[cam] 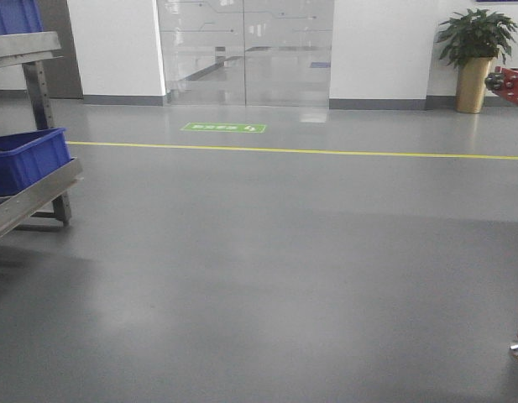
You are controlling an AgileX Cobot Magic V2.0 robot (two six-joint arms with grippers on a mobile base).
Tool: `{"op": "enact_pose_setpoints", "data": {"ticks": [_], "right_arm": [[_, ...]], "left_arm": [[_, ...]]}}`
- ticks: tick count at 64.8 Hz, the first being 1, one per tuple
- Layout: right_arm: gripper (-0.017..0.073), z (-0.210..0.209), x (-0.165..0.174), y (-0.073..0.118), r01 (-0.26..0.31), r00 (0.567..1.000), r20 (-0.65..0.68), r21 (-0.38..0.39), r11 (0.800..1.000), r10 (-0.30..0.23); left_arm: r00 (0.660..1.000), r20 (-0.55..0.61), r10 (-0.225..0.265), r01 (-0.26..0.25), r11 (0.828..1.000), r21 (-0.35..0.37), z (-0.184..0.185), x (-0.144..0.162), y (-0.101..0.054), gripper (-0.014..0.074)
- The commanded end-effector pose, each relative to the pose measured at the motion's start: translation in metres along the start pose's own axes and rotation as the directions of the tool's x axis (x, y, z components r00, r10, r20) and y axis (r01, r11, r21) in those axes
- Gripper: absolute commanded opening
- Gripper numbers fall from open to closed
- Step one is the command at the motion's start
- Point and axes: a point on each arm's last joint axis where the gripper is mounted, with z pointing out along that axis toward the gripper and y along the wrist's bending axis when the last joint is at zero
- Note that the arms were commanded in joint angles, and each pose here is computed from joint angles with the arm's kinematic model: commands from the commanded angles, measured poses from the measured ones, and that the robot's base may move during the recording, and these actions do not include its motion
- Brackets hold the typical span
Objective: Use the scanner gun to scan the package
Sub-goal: 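Drive the base up to the red-framed conveyor table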
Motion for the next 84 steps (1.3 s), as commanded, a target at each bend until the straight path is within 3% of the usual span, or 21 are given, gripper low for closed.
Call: {"op": "enact_pose_setpoints", "data": {"ticks": [1,84], "right_arm": [[-0.0153,-0.0002,-0.0023,-0.0002,0.007,1.000,0.026,0.004,1.000,-0.007],[-0.0153,-0.0002,-0.0023,-0.0002,0.007,1.000,0.026,0.004,1.000,-0.007]], "left_arm": [[1.000,0.020,-0.001,0.001,1.000,-0.001,-0.0004,-0.0024,0.0001,-0.0111],[1.000,0.020,-0.001,0.001,1.000,-0.001,-0.0004,-0.0024,0.0001,-0.0111]]}}
